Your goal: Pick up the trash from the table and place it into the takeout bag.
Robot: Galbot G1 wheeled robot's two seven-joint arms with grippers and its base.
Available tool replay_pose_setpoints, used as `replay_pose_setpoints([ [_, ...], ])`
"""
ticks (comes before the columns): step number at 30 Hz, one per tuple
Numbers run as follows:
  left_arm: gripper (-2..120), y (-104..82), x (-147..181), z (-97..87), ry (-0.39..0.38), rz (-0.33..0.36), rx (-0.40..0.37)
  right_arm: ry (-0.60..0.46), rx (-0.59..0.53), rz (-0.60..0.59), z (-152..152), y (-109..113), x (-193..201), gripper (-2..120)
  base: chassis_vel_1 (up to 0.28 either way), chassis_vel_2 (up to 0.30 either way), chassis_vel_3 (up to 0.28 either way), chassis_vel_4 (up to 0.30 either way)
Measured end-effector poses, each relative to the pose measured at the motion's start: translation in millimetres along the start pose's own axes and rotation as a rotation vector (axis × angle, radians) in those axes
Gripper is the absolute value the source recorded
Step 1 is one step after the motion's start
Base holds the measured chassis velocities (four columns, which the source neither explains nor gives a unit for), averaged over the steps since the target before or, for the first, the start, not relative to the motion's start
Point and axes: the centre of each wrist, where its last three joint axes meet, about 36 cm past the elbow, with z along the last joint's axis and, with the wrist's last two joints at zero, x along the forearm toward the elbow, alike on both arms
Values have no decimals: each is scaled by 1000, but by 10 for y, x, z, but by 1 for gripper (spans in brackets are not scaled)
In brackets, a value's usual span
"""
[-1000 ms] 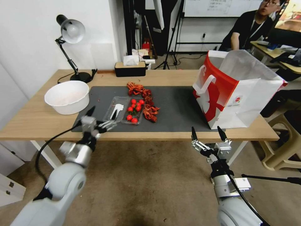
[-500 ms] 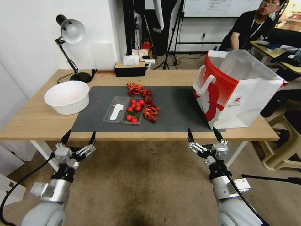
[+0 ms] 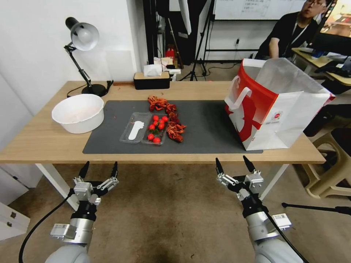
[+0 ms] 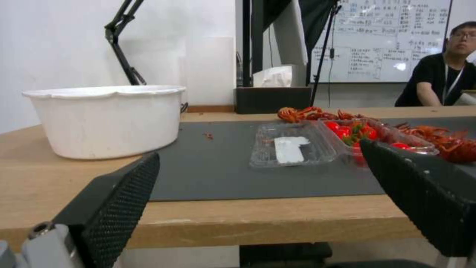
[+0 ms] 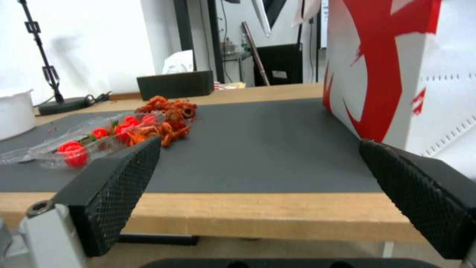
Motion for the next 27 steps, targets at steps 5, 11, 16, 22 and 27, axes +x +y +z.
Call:
replay_pose_setpoints([
  [5, 100, 14, 3, 14, -2, -1, 2, 14, -3, 12, 28, 27, 45, 100, 0, 0, 0, 0],
  [11, 100, 25, 13, 21, 0, 5, 3, 16, -1, 22, 37, 39, 53, 100, 0, 0, 0, 0],
  [16, 100, 27, 13, 21, 0, 6, 3, 16, 0, 23, 38, 39, 53, 100, 0, 0, 0, 0],
  [22, 100, 28, 12, 20, 0, 6, 3, 16, 0, 23, 38, 41, 53, 100, 0, 0, 0, 0],
  [27, 100, 29, 12, 20, 1, 7, 3, 16, 0, 23, 39, 41, 53, 100, 0, 0, 0, 0],
])
